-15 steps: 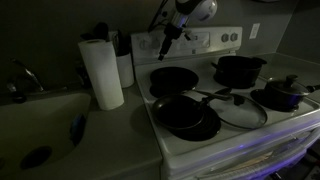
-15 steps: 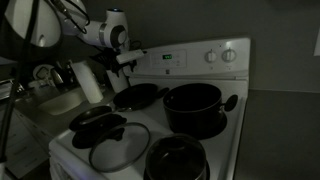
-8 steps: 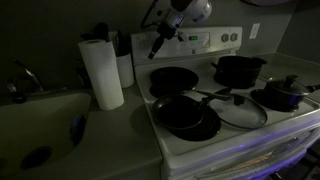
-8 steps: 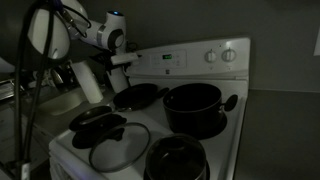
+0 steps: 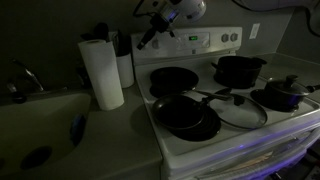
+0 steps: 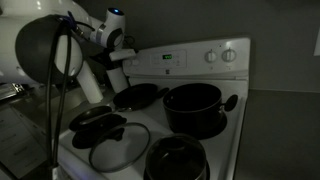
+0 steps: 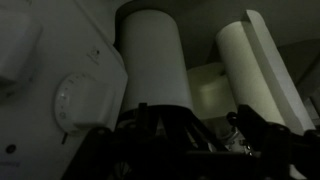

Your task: Pick the lid and put it on the big pot

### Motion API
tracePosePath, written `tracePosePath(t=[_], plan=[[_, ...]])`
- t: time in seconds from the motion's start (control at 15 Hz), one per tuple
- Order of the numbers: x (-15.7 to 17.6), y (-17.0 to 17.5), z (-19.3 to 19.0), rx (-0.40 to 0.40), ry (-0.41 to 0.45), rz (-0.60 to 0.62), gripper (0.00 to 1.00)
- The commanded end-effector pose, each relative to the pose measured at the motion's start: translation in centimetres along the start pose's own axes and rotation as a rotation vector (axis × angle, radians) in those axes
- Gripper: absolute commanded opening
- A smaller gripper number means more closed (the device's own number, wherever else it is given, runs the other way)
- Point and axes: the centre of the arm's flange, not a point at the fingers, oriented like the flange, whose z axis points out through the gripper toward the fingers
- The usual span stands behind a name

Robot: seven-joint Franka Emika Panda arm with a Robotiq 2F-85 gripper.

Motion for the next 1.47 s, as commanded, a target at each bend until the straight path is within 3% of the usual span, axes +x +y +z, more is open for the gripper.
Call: tracePosePath(t=[0.0, 0.53, 0.87, 1.4], plan=[[2.1, 2.4, 0.7, -0.021, 0.070, -0.061, 0.60], [3.7, 2.7, 1.4, -0.174, 0.073, -0.188, 0.02], [3.3, 3.6, 1.6, -0.310, 0.001, -0.266, 0.00], [4.5, 3.2, 1.0, -0.423, -0.064, -0.338, 0.00]])
